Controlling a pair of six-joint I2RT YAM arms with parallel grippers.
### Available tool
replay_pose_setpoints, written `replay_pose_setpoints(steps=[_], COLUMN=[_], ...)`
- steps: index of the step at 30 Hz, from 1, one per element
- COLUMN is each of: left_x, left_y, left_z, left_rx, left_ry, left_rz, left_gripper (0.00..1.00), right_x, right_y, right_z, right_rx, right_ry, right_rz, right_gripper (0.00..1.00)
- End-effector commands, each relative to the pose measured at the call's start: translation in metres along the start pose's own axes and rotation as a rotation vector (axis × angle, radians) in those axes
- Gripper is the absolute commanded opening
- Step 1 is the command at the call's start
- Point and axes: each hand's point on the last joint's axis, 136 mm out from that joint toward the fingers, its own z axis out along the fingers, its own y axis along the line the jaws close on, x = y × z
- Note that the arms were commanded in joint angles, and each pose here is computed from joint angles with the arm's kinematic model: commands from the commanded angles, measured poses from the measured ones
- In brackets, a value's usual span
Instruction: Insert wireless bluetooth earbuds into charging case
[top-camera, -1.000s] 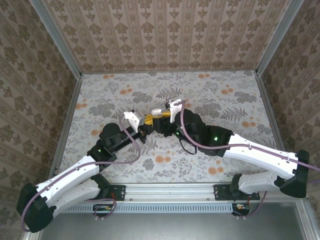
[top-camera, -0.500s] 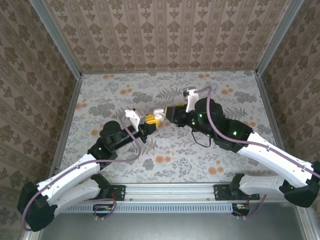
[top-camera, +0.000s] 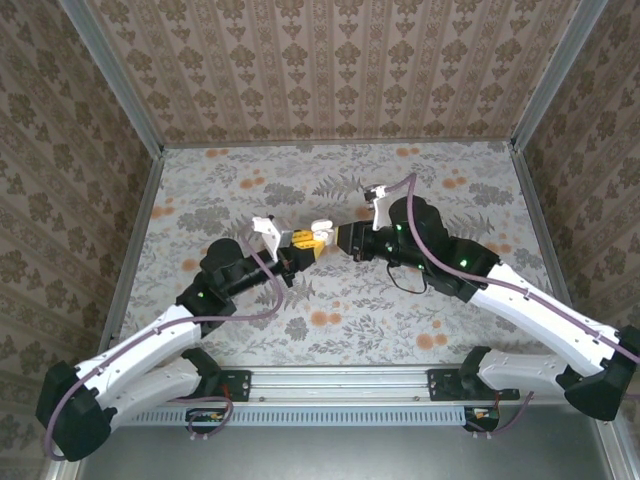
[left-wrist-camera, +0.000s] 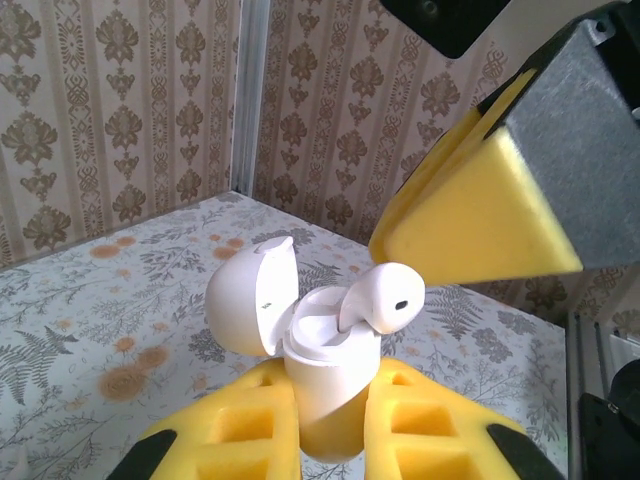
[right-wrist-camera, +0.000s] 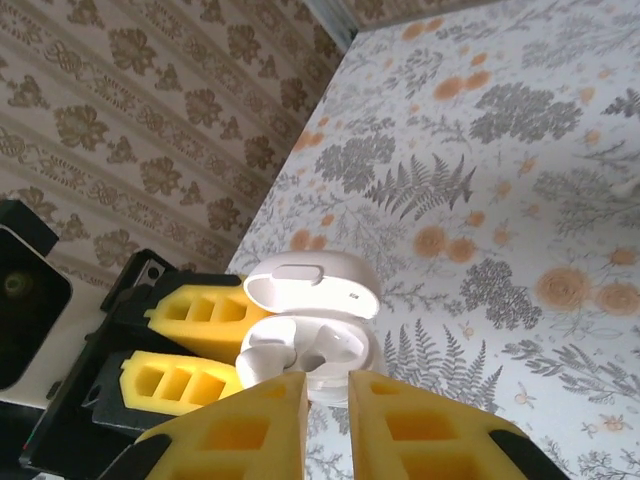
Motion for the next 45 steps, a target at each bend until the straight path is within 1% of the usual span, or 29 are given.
replay_pose_setpoints(steps=[1, 13, 24, 32, 36, 40, 42, 45], left_x=[-0.023, -0.022, -0.022, -0.021, -0.02, -0.019, -0.018, -0.012], left_y=[-0.007, -0.004, -0.004, -0.003, -0.002, 0.008, 0.014, 0.025], left_z=[-0.001, 0.002, 0.002, 0.001, -0.002, -0.016, -0.026, -0.041], left_rx=[0.033, 0.025, 0.02, 0.018, 0.008, -0.036, -0.069, -0.123], left_ry=[-0.056, -0.05, -0.05, -0.048, -0.039, -0.042, -0.043, -0.031], left_rz=[0.002, -0.001, -0.001, 0.001, 0.011, 0.008, 0.004, -0.004], left_gripper=[0.0, 0.0, 0.0, 0.0, 0.0, 0.0, 0.0, 0.0], right_x=[-0.001, 0.002, 0.006, 0.001, -0.009, -0.019, -0.023, -0.023], right_y=[0.011, 0.018, 0.019, 0.022, 0.02, 0.012, 0.002, -0.019], right_z=[0.003, 0.005, 0.01, 0.004, -0.008, -0.015, -0.014, -0.003], right_rx=[-0.062, -0.094, -0.095, -0.097, -0.06, 0.012, 0.068, 0.162], right_ry=[0.01, 0.025, 0.042, 0.025, 0.002, 0.0, 0.011, 0.062], right_rz=[0.005, 0.011, 0.013, -0.002, -0.036, -0.064, -0.071, -0.082], right_gripper=[0.16, 0.14, 0.14, 0.14, 0.15, 0.17, 0.2, 0.24])
